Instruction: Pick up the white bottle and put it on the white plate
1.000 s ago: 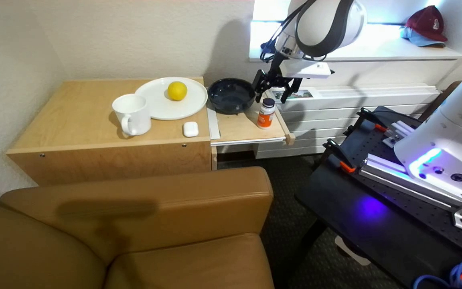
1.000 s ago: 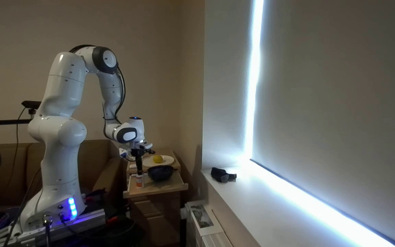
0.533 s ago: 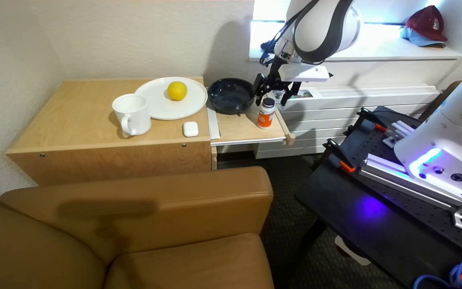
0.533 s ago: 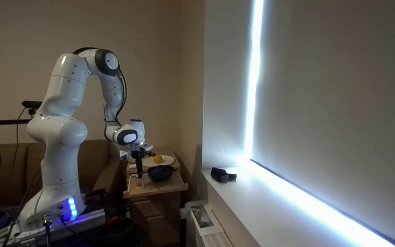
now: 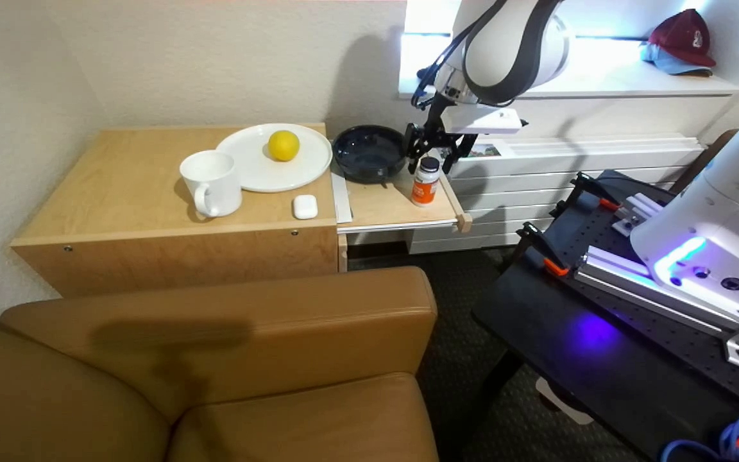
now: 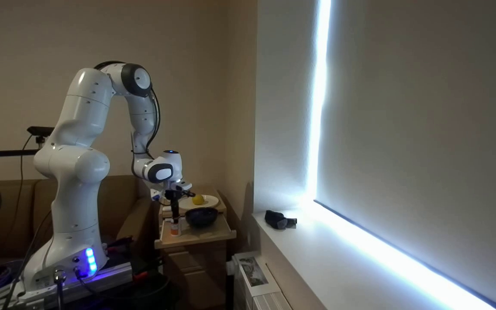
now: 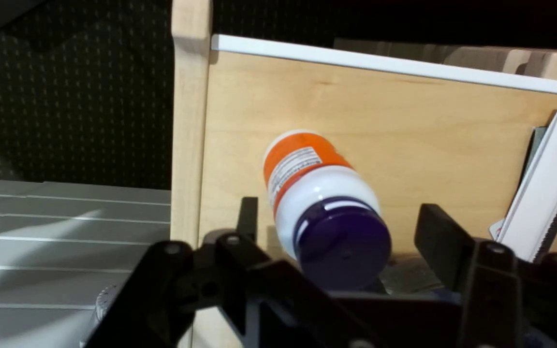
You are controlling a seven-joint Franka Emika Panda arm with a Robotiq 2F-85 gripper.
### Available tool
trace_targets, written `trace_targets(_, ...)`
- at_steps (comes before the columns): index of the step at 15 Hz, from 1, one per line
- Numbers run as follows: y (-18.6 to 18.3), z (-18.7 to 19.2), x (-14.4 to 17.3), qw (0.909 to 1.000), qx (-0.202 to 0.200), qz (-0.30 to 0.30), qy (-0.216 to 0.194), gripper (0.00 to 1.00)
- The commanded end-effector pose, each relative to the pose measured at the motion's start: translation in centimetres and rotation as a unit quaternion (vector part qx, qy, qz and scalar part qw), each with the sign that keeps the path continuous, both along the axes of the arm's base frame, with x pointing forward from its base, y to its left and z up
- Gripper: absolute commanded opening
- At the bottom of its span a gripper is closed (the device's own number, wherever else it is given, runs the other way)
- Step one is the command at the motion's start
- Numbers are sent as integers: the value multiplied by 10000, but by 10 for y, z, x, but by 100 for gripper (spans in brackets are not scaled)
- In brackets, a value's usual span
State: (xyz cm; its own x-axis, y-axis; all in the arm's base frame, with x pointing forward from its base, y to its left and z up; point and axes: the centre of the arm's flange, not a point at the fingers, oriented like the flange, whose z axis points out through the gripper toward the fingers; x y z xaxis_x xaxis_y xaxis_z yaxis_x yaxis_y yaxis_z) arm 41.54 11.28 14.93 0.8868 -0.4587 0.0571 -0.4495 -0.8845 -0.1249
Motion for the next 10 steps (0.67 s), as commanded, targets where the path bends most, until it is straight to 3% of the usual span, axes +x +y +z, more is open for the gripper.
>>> trace_targets(1,-2,-4,-3,10000,-39,-13,30,53)
trace_targets(4,-3,-4,-2,10000,-57,-13,24,32)
trace_targets(5,-3,-2,-2,10000,-66,-12,5,29)
trace_targets(10,0,19,-1,9999,60,113,4,29)
